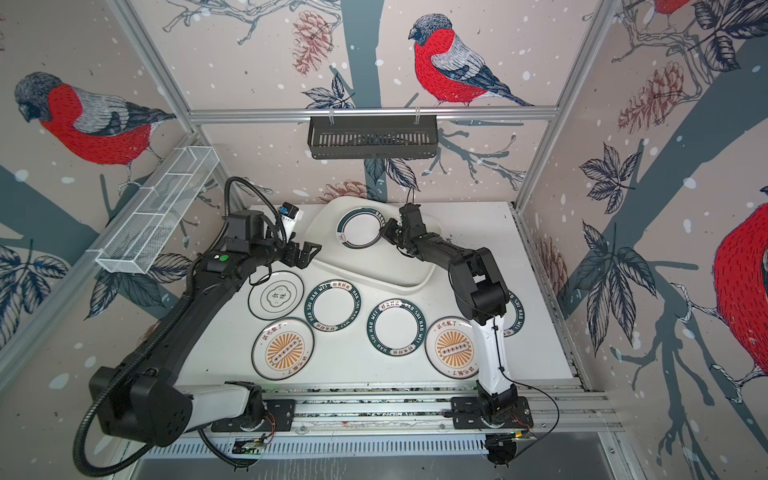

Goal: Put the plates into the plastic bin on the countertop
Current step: 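Carry the striped plate over the white bin with the right gripper, then lower the striped plate into the bin and open the right gripper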

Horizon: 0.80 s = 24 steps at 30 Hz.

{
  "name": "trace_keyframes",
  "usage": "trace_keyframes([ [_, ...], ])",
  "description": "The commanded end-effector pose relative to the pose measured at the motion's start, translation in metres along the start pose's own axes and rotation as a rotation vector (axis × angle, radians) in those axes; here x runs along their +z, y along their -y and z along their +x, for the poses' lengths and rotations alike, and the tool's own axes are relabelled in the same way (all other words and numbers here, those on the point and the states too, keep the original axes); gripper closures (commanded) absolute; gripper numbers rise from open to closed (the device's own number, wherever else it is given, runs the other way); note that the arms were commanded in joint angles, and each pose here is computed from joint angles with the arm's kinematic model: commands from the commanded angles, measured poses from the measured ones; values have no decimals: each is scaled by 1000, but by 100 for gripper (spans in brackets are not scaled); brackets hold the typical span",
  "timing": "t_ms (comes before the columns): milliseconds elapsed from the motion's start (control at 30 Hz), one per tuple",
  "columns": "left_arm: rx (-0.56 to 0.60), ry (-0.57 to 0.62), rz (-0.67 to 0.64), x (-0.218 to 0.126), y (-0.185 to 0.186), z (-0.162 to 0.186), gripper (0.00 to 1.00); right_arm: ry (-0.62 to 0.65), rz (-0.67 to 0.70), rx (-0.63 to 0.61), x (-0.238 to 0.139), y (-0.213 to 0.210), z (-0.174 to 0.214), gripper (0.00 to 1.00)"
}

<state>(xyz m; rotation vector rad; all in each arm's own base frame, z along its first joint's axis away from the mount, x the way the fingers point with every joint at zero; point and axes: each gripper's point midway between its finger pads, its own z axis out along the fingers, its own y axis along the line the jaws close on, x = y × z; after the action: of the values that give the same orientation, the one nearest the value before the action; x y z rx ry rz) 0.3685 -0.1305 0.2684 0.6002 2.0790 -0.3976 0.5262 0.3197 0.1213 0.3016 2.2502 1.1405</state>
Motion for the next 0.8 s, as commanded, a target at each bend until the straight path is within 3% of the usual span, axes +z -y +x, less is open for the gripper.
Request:
trace_keyframes([
  [0,2,23,39,-2,7,-6,3,22,-79,8,12,-22,-7,95],
  [767,2,25,86,0,14,-6,3,-114,-75,34,72,-7,38,91],
])
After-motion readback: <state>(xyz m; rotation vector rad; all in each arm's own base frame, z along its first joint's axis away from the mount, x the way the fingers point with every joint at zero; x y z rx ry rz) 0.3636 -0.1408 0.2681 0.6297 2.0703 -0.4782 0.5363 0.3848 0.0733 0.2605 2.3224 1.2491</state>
